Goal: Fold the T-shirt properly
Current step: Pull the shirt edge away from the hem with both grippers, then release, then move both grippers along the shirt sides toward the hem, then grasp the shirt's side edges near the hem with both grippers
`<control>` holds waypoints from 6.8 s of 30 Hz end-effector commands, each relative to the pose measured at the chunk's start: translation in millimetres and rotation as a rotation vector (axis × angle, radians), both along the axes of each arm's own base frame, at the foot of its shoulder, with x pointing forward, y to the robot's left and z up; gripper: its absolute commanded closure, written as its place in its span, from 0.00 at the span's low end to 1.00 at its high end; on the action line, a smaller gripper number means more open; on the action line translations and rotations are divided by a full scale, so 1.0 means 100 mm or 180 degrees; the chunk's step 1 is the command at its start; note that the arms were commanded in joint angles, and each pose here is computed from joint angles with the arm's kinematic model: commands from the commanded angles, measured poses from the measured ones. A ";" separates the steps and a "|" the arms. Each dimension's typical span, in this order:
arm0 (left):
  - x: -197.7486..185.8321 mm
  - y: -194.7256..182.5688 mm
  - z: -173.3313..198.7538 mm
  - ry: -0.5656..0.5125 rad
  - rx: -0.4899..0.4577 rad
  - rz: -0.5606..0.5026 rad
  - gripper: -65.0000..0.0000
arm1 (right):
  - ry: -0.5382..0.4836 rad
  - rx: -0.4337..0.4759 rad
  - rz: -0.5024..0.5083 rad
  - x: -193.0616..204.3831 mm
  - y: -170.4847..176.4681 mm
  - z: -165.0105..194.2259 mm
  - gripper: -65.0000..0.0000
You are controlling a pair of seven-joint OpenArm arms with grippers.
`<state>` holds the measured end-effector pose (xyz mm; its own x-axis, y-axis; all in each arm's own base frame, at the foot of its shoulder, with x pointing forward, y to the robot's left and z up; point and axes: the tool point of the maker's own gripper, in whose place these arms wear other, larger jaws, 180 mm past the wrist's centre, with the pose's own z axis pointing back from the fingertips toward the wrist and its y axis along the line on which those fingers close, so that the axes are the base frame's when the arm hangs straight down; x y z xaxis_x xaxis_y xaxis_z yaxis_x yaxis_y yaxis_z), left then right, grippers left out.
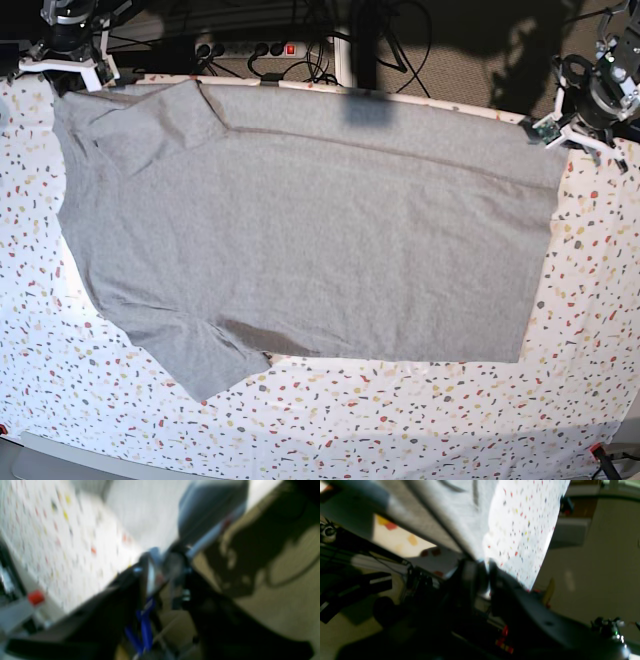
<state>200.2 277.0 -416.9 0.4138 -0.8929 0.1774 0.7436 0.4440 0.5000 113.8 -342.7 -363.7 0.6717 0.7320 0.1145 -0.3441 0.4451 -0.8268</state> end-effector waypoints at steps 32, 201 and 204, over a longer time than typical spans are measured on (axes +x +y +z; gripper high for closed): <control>2.14 0.00 0.97 -0.1364 -0.2624 0.1170 0.59 | -0.0705 0.2258 -0.0254 1.83 0.35 0.51 0.64; 2.86 -0.63 0.09 -0.0760 -0.3218 0.1797 1.00 | -0.0676 0.2811 -0.1065 3.11 -0.62 0.59 0.64; 2.87 -0.63 0.11 -0.0796 -0.3239 0.1787 1.00 | -0.0509 0.2913 -0.1186 3.23 -0.54 0.38 0.64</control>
<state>473.3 209.2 -423.3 0.5880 0.0012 0.8089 0.2461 0.9523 -0.1804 422.2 -389.9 -351.6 0.8101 0.0592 0.5832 0.0214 0.9912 -0.1304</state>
